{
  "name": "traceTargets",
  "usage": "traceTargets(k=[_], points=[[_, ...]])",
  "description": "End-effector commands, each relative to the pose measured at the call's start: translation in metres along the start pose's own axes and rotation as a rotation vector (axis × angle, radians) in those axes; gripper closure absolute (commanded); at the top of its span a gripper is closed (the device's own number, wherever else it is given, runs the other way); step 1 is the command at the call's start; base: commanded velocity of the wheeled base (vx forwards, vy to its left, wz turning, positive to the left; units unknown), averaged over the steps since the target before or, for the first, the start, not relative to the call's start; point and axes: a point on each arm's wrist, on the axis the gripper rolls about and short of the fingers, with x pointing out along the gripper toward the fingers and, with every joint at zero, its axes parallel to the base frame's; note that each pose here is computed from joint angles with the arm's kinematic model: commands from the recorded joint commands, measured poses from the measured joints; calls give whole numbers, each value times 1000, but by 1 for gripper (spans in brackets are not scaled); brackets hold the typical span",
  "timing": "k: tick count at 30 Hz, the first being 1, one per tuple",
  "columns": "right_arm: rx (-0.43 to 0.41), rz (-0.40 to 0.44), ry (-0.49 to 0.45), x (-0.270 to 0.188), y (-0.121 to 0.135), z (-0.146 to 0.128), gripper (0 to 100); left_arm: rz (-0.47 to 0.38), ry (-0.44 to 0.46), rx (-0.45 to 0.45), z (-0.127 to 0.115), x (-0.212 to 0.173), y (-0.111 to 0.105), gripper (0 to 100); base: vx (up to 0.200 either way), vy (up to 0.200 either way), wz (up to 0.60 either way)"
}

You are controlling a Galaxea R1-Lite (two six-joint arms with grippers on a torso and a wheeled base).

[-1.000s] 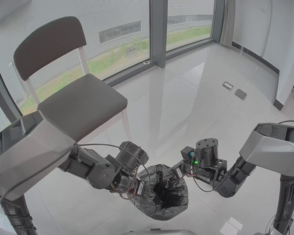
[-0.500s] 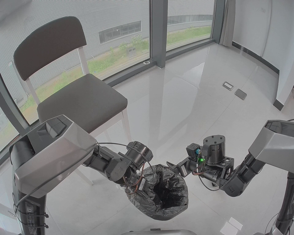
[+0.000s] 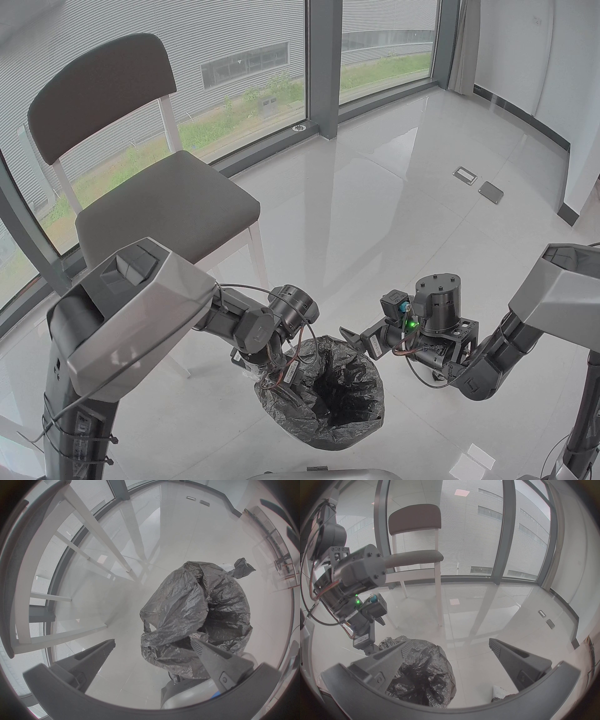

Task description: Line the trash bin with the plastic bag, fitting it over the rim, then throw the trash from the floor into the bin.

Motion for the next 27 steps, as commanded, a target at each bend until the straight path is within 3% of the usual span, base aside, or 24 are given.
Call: traceTargets(k=[1,11,12,20,27], points=[[0,-1,-3,0,0,1,0,5,14,0,2,15,-4,0,0,0,0],[2,-4,0,1,-2,0,0,9,40,-11,1,34,-8,0,0,0,0],[2,-3,1,2,-2,0,0,11,40,-15,1,35,-7,100,0,0,0],[3,-6,-6,3,-3,1,0,16,43,-34,6,37,-1,100,0,0,0],[6,-14,-1,3,-6,0,0,49,107,-35,15,23,15,100,0,0,0]])
